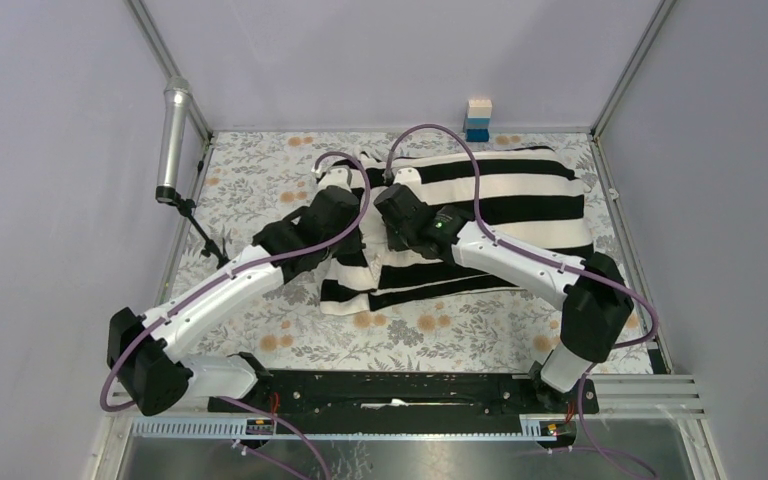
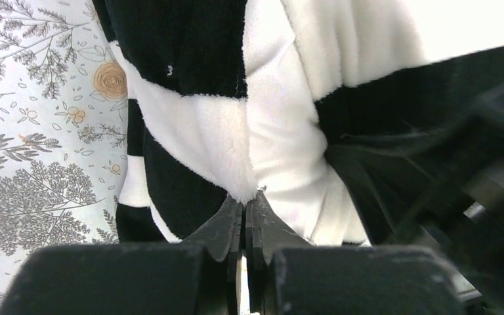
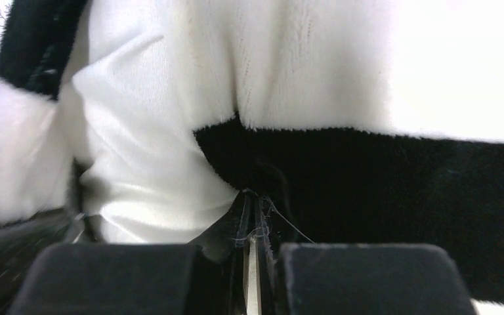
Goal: Put the pillow into the pillowcase
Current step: Stuff the pillow into the pillowcase.
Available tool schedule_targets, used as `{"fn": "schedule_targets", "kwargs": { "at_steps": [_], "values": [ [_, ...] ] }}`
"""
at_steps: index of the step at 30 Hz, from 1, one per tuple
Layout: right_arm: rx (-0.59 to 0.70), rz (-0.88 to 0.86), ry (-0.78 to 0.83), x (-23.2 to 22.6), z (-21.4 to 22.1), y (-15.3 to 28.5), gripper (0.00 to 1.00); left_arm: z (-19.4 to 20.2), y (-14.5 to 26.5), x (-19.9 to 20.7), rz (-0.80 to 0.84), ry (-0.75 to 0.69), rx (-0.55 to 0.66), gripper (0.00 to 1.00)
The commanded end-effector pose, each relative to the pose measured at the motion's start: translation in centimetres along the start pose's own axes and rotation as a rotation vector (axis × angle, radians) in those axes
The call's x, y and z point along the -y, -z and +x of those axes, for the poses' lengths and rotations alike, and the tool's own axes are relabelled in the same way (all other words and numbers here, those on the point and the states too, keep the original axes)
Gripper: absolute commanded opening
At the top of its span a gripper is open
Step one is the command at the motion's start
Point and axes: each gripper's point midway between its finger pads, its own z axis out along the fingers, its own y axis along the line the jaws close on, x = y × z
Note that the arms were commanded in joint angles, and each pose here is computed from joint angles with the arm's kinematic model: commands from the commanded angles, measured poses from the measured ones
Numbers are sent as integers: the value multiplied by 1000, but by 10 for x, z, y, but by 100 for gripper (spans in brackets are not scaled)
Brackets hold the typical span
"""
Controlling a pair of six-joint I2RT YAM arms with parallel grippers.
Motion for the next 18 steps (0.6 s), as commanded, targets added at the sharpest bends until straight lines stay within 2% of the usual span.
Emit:
{"fn": "schedule_targets", "kwargs": {
  "at_steps": [1, 6, 12, 15, 18],
  "values": [
    [-6, -63, -63, -3, 1, -6, 2, -55, 50, 44, 178, 11, 134, 0],
    [-37, -44, -53, -6, 11, -28, 0, -73, 86, 76, 285, -7, 145, 0],
    [-56, -42, -91, 0, 13, -50, 0, -68, 102, 75, 304, -42, 118, 0],
    [-55, -103, -128, -10, 6, -55, 0, -67, 109, 104, 485, -29, 135, 0],
    [-70, -186, -163, -28, 6, -55, 0, -80, 126, 146, 747, 52, 224, 0]
  ]
}}
